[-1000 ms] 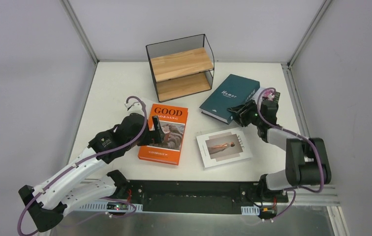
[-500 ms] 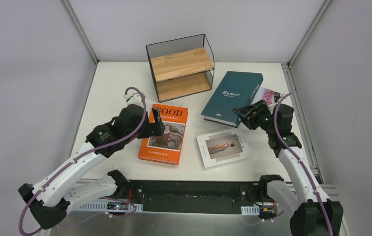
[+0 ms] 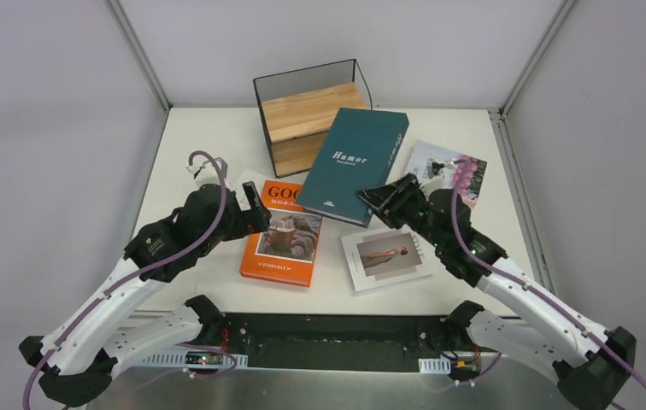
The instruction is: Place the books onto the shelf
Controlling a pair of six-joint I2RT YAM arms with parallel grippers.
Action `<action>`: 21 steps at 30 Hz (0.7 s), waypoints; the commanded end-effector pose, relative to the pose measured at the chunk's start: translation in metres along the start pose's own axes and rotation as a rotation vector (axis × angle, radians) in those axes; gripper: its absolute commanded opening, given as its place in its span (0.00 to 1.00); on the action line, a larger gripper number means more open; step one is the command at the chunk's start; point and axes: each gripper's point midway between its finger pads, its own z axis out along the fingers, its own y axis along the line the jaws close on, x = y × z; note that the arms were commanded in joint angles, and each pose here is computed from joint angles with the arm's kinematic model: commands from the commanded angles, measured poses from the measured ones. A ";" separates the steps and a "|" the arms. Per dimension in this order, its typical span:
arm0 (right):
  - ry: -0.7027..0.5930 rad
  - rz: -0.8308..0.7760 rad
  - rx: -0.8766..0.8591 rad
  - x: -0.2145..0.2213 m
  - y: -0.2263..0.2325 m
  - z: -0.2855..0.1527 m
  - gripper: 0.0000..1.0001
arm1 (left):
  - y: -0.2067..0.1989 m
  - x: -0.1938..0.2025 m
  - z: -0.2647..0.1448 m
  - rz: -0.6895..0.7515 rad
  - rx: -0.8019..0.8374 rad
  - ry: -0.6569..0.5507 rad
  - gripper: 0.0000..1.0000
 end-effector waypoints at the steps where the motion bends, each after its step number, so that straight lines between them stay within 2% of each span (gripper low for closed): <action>1: -0.235 0.039 -0.141 -0.032 0.069 0.017 0.00 | 0.024 -0.014 -0.018 -0.077 -0.075 -0.087 0.98; 7: -0.326 0.108 -0.170 -0.047 0.097 0.062 0.00 | 0.044 -0.016 -0.036 -0.132 -0.093 -0.142 0.98; 12: -0.424 0.173 -0.125 -0.063 0.105 0.103 0.00 | 0.054 -0.009 -0.040 -0.146 -0.115 -0.133 0.98; 21: -0.531 0.339 -0.025 -0.074 0.089 0.148 0.00 | 0.055 -0.001 -0.036 -0.149 -0.127 -0.103 0.98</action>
